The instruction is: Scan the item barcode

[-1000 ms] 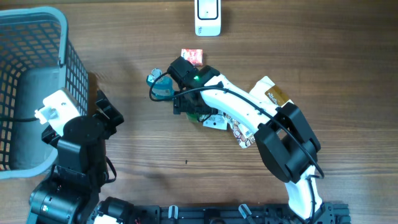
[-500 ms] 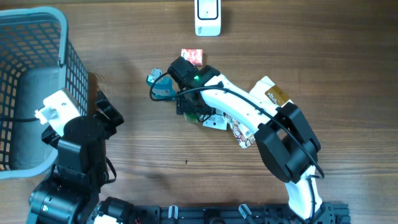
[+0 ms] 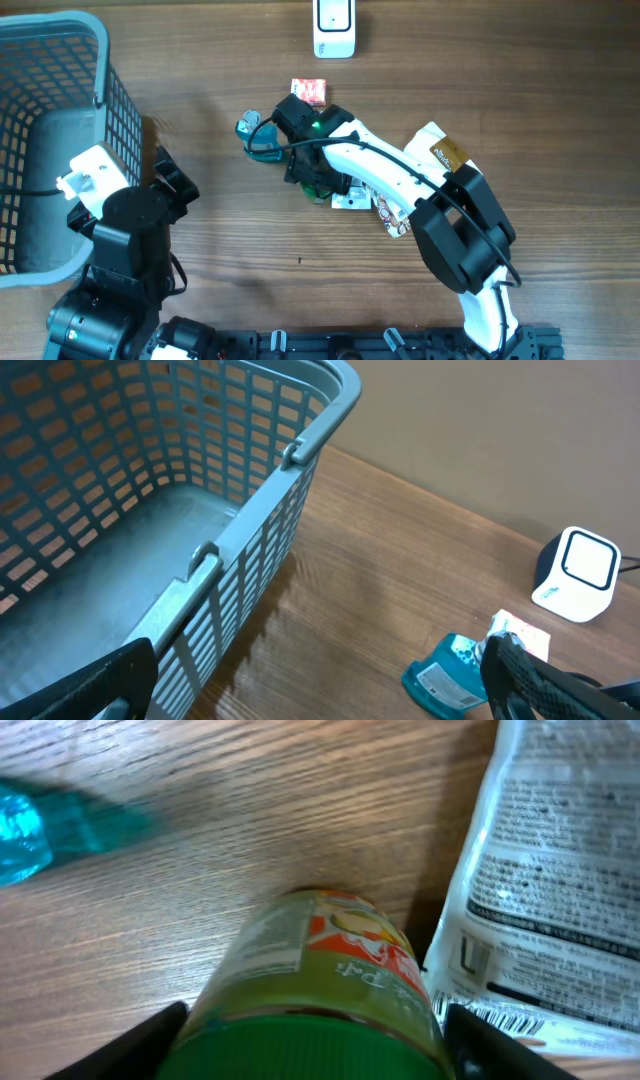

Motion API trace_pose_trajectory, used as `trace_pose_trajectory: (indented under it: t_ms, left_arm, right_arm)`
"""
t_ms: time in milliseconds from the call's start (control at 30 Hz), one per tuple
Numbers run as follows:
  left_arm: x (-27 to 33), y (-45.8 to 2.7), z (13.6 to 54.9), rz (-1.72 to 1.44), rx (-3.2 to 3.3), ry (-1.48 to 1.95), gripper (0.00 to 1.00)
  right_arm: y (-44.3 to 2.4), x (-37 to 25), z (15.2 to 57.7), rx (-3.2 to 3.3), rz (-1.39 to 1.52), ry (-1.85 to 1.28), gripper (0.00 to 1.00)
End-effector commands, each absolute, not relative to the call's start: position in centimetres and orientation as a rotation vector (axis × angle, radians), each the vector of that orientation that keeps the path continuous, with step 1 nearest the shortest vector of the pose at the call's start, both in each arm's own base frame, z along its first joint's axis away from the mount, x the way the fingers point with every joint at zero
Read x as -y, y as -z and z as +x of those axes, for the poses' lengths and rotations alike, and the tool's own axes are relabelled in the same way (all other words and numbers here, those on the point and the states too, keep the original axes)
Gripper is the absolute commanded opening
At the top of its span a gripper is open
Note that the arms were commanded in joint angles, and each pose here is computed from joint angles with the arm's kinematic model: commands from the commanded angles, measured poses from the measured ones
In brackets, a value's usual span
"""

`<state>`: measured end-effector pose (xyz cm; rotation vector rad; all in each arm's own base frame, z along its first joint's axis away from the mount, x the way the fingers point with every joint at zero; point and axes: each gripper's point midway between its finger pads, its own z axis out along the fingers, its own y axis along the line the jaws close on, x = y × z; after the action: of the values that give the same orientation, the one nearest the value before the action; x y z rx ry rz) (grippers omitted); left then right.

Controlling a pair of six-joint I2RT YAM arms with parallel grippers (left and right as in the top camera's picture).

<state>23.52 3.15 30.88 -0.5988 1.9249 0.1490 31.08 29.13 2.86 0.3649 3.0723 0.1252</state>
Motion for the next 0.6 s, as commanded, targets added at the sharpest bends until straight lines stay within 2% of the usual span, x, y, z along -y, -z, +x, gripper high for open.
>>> trace_pose_trajectory:
  t_ms: [0, 67, 233, 567]
  left_arm:
    - [-3.38, -30.93, 23.35, -0.623, -1.914, -0.144, 1.0]
    - [-3.38, -30.93, 23.35, -0.623, -1.914, -0.144, 1.0]
    - [-3.38, -30.93, 23.35, -0.623, -1.914, -0.144, 1.0]
    - [-3.39, -30.92, 23.35, -0.623, -1.915, -0.144, 1.0]
  right_arm:
    - [-1.79, -28.89, 30.89, -3.082, 0.397, -0.091, 0.87]
    - [-1.79, -28.82, 30.89, -3.084, 0.371, -0.086, 0.92]
    - [-1.79, -28.88, 30.9, -3.094, 0.256, -0.088, 0.88]
    - [-1.79, -28.8, 30.84, -3.103, 0.09, -0.08, 0.88]
